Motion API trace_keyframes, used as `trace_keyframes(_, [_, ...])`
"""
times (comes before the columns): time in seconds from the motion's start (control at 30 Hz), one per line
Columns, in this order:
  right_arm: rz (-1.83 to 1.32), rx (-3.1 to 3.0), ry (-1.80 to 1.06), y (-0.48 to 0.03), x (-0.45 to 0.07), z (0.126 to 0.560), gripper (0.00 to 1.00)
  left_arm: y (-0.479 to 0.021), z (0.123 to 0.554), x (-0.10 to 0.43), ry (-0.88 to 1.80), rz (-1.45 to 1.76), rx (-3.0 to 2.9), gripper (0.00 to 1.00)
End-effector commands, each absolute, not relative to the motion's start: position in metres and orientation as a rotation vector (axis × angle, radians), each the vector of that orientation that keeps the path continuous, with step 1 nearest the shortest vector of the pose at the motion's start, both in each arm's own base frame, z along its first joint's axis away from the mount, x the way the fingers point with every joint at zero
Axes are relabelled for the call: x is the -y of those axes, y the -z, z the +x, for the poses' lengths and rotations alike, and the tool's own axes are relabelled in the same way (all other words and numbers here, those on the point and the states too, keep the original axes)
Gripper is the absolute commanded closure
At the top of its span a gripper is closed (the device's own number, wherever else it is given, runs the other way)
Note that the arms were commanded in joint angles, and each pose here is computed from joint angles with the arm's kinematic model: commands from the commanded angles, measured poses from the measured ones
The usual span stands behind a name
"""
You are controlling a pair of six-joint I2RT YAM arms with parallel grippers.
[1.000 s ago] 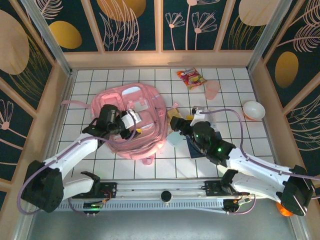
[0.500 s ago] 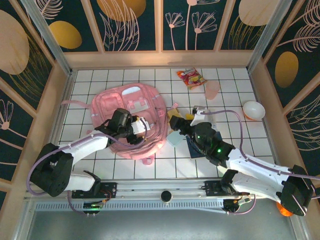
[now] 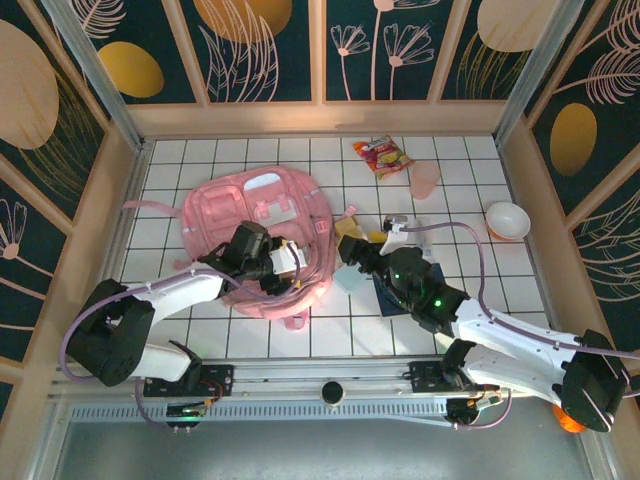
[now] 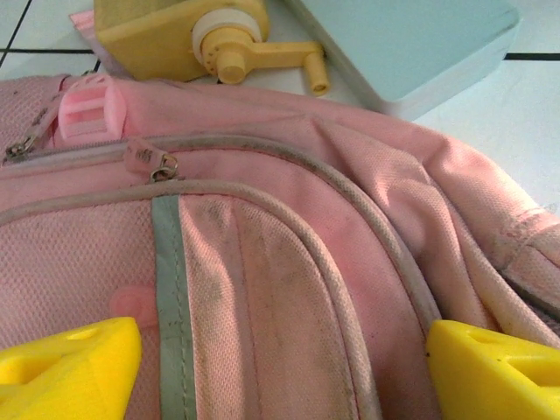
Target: Pack the student bag
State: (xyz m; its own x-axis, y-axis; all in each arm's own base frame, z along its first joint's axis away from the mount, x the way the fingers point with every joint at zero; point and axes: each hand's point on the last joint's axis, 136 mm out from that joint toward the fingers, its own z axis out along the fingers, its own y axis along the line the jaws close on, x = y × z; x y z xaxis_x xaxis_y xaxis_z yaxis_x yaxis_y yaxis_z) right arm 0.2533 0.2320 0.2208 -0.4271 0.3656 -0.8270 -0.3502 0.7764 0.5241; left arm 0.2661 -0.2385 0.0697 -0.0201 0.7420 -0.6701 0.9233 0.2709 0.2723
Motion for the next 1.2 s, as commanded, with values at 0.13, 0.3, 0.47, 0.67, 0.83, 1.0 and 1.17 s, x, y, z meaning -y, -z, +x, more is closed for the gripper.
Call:
trace_keyframes(0.13, [0.016, -1.807, -0.813, -0.228, -0.229, 0.253, 0.19, -0.068, 0.313, 0.212, 0.04, 1.224, -1.942, 0.27])
trace_keyframes(0.3, [0.015, -1.816, -0.789, -0.227, -0.226, 0.253, 0.19, -0.093, 0.303, 0.223, 0.146, 1.207, -1.881, 0.63])
trace_keyframes(0.47, [-0.011, -1.807, -0.757, -0.227, -0.224, 0.254, 0.2, -0.146, 0.293, 0.23, 0.229, 1.166, -1.756, 1.0])
trace_keyframes(0.67, [-0.171, -1.784, -0.781, -0.229, -0.225, 0.258, 0.2, -0.188, 0.283, 0.23, 0.306, 1.221, -1.682, 1.0])
trace_keyframes(0.83, [-0.503, -1.703, -0.769, -0.222, -0.234, 0.252, 0.21, -0.226, 0.275, 0.223, 0.391, 1.234, -1.595, 1.0])
trace_keyframes(1.0, [-0.728, -1.692, -0.659, -0.205, -0.228, 0.261, 0.25, -0.237, 0.271, 0.215, 0.347, 1.294, -1.527, 1.0])
trace_keyframes(1.17, [-0.972, -1.748, -0.546, -0.175, -0.227, 0.279, 0.29, -0.244, 0.262, 0.218, 0.352, 1.372, -1.46, 1.0])
